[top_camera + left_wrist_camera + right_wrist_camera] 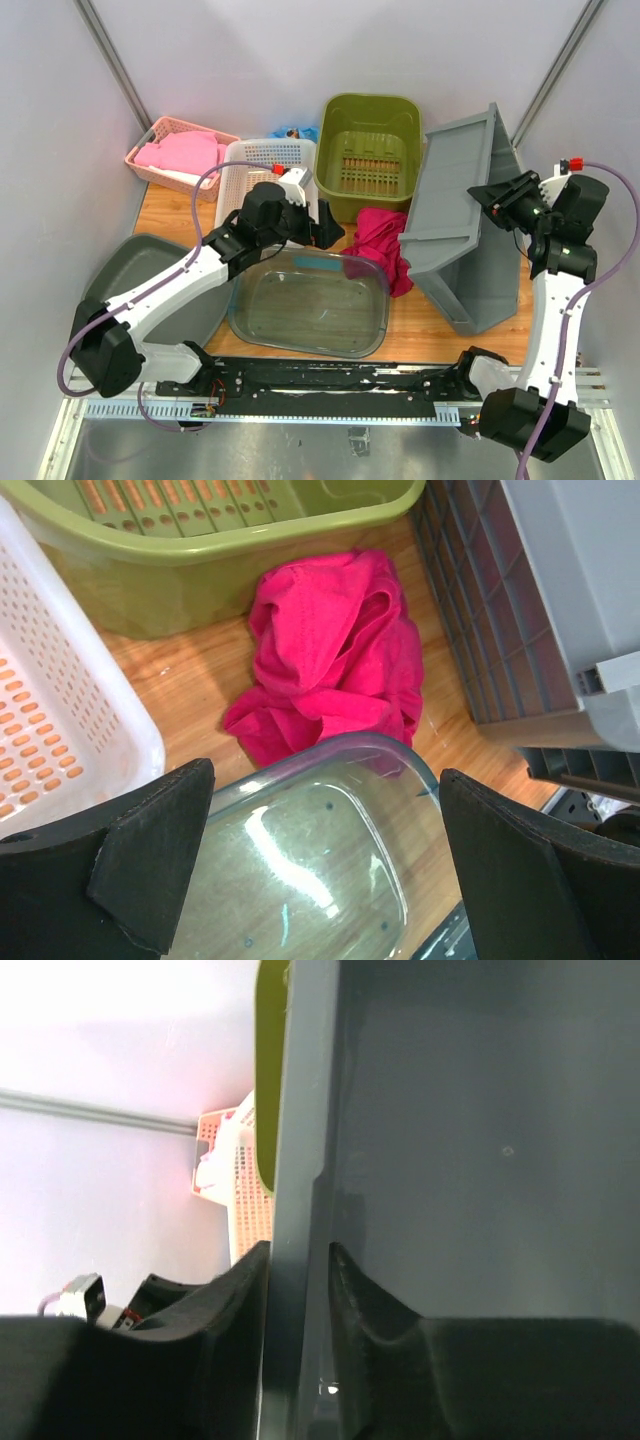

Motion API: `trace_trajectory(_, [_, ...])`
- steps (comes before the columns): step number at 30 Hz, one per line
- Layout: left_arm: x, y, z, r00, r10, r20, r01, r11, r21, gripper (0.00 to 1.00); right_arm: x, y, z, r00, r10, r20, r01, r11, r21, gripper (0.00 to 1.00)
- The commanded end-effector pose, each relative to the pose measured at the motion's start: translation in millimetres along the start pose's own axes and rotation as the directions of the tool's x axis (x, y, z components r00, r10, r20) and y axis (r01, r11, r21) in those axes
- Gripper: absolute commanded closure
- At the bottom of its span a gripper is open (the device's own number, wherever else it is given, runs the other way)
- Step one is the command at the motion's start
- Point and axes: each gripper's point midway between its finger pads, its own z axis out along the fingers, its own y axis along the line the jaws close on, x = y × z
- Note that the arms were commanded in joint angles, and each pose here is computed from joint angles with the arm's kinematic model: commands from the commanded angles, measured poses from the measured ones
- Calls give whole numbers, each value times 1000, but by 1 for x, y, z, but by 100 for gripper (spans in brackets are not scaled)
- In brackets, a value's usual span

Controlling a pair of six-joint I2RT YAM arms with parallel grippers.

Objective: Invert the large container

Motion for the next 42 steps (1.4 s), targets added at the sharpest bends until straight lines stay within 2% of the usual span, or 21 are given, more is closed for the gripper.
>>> trace_trajectory(1, [-18, -22, 3, 999, 3, 39, -7, 996, 90, 1, -11, -26, -9, 994, -109, 18, 106, 985, 135, 61])
trace_trajectory(3, [-19, -24, 3, 999, 0, 39, -4, 994, 105, 1, -18, -35, -15, 988, -154, 31, 144, 967, 213, 58])
trace_trajectory(10, [-18, -29, 5, 1000, 9, 27, -13, 991, 131, 1, -31, -74, -36, 982, -183, 50, 144, 892, 427, 46])
trace_trajectory(18, [-19, -36, 6, 1000, 17, 14, -19, 986, 167, 1, -55, -98, -82, 944, -318, 91, 176, 716, 676, 35])
trace_trajectory(23, [-18, -43, 10, 1000, 16, 1, -16, 979, 204, 1, -64, -105, -99, 928, -362, 90, 176, 637, 750, 32])
trace_trajectory(26, [-20, -45, 9, 1000, 19, 3, -19, 977, 212, 1, -74, -108, -117, 907, -409, 99, 163, 559, 813, 31])
trace_trajectory(28, [-23, -47, 9, 1000, 17, 9, -19, 976, 219, 1, -79, -105, -128, 893, -437, 104, 158, 522, 838, 25])
trace_trajectory(39, [-41, -96, 23, 1000, 18, -1, -17, 929, 369, 1, -73, -80, -127, 885, -455, 97, 215, 584, 783, 21])
trace_trajectory(42, [-44, -124, 27, 1000, 25, 3, -24, 903, 429, 1, -69, -84, -128, 876, -476, 72, 243, 568, 787, 20])
